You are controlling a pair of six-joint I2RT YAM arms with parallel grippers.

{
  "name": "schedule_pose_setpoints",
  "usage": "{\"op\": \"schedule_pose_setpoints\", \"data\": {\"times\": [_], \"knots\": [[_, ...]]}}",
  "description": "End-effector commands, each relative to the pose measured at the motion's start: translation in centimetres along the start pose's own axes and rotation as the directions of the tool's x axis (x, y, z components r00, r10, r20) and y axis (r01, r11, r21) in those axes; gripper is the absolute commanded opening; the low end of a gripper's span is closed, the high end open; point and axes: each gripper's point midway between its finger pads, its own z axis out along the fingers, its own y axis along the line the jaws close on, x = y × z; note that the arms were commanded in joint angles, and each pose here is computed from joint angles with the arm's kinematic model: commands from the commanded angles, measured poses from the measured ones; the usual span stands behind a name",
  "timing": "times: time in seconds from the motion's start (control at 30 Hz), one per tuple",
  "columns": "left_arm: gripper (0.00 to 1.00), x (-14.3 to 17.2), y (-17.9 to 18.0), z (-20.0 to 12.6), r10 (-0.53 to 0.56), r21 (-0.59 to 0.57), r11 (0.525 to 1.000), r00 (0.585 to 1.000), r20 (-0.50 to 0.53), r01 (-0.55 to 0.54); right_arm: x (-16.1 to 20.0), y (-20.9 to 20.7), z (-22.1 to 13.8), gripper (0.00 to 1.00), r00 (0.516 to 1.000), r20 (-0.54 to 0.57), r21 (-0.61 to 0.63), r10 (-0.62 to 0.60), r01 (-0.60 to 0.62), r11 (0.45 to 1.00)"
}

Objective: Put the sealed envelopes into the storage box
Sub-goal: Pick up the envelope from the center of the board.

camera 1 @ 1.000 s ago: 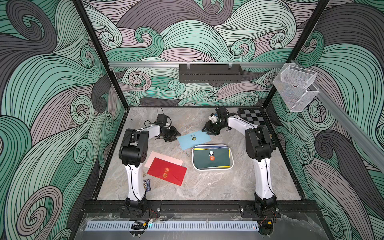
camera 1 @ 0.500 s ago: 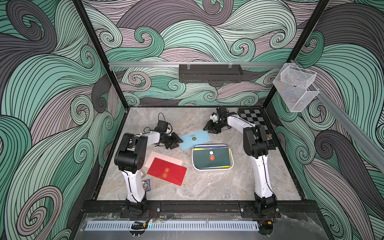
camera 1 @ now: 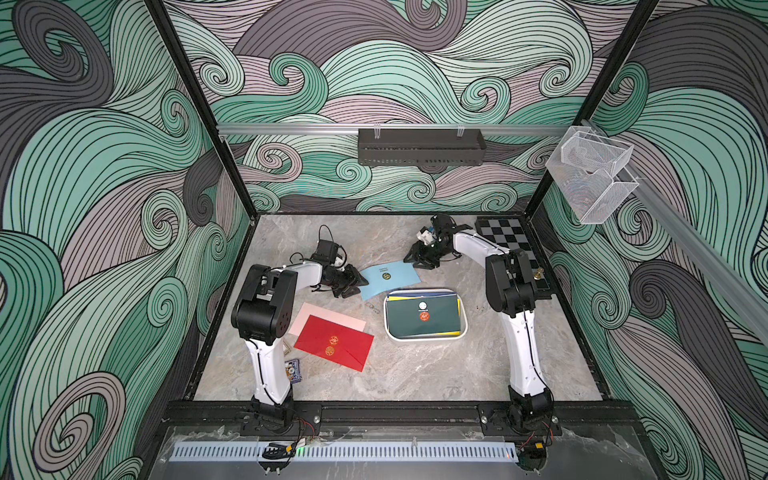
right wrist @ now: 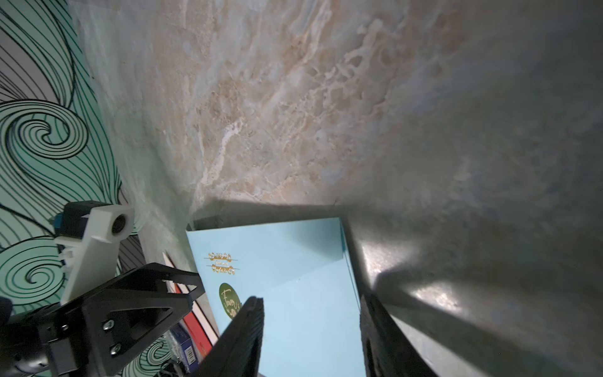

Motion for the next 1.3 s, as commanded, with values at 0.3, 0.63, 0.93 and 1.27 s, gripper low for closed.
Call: {"op": "schedule_pose_setpoints", "data": {"times": [0.3, 0.63, 0.93, 1.27], "knots": [[0.46, 1.7, 5.5, 2.2, -0.057, -0.169, 0.984, 0.997, -0.046, 0.048, 0.2, 4.8, -5.4, 0.51, 0.998, 0.024, -0.253, 0.066, -0.058, 0.966], [0.46, 1.6, 5.4, 2.2, -0.056, -0.162, 0.986, 0.997, -0.044, 0.048, 0.8, 7.9, -7.9, 0.50, 0.990, -0.008, -0.439, 0.140, -0.129, 0.889], [0.46, 1.7, 5.1, 2.1, -0.058, -0.148, 0.988, 0.997, -0.041, 0.052, 2.7, 5.6, -5.5, 0.48, 0.989, -0.054, -0.364, 0.136, -0.146, 0.920], [0.47, 0.8, 1.7, -1.2, 0.031, -0.106, 0.994, 0.999, 0.021, -0.028, 2.7, 6.7, -4.6, 0.18, 1.000, -0.005, -0.286, -0.024, 0.021, 0.958]]}}
